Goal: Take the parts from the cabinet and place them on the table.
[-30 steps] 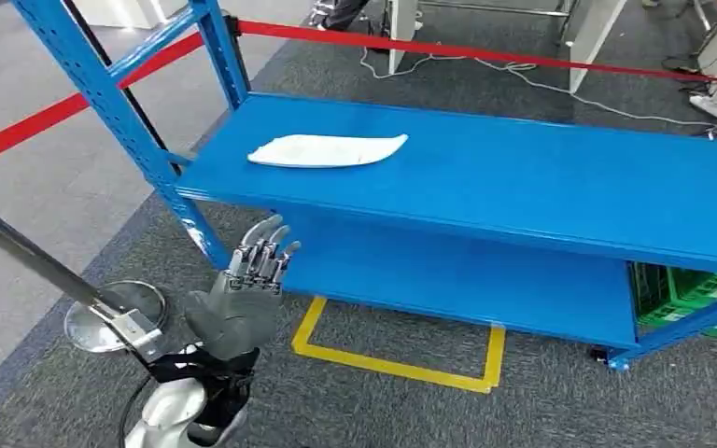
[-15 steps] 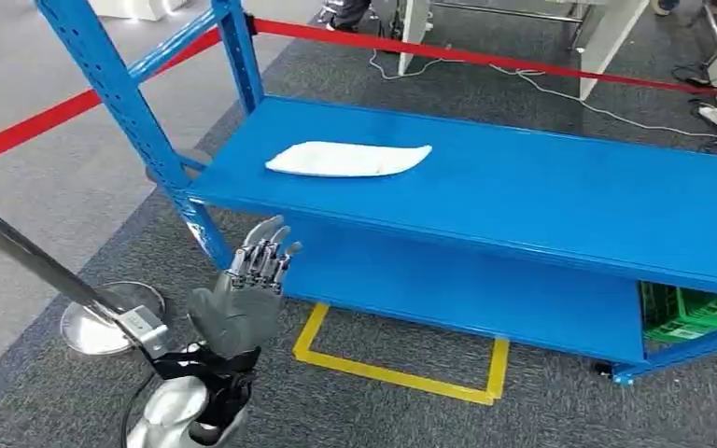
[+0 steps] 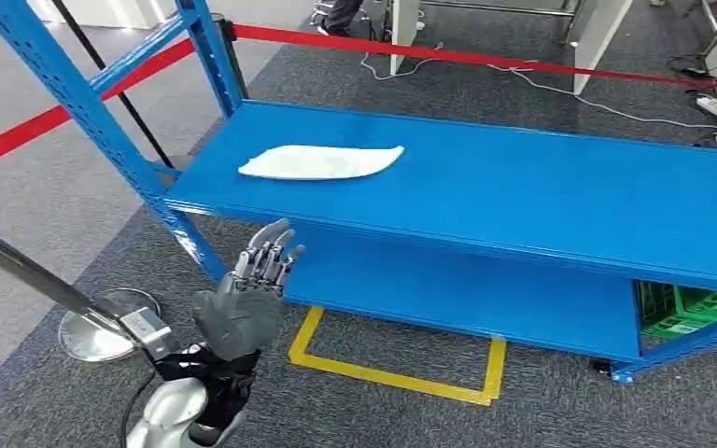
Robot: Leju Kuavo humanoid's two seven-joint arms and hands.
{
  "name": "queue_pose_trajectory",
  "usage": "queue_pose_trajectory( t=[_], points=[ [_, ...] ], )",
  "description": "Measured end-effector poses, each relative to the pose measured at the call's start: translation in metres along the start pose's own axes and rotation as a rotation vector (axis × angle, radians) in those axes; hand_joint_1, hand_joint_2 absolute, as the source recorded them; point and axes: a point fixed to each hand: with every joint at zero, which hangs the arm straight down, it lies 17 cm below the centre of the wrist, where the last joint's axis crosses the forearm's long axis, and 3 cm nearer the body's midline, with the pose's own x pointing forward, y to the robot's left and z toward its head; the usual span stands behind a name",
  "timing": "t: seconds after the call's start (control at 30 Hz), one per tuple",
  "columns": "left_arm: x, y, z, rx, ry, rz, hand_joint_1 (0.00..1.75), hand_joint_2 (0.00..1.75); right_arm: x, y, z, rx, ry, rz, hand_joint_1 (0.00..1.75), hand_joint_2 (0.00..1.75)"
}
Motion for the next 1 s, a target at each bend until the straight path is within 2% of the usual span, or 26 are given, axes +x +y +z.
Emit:
queue_pose_trajectory(
  t=[0.3,1.0],
  points=[
    [0.0049,-0.0069,0.0009,-0.036,-0.026,0.010,0.00,0.00,0.0031,0.0004,0.0002,0.006,-0.013,0.011,0.00,0.00],
    [-0.0016,-0.0008,0.0006,0.006,0.002,0.004,0.00,0.00,-0.0007,0.0040,0.0011,0.010,0.004,0.001,0.00,0.00]
  ],
)
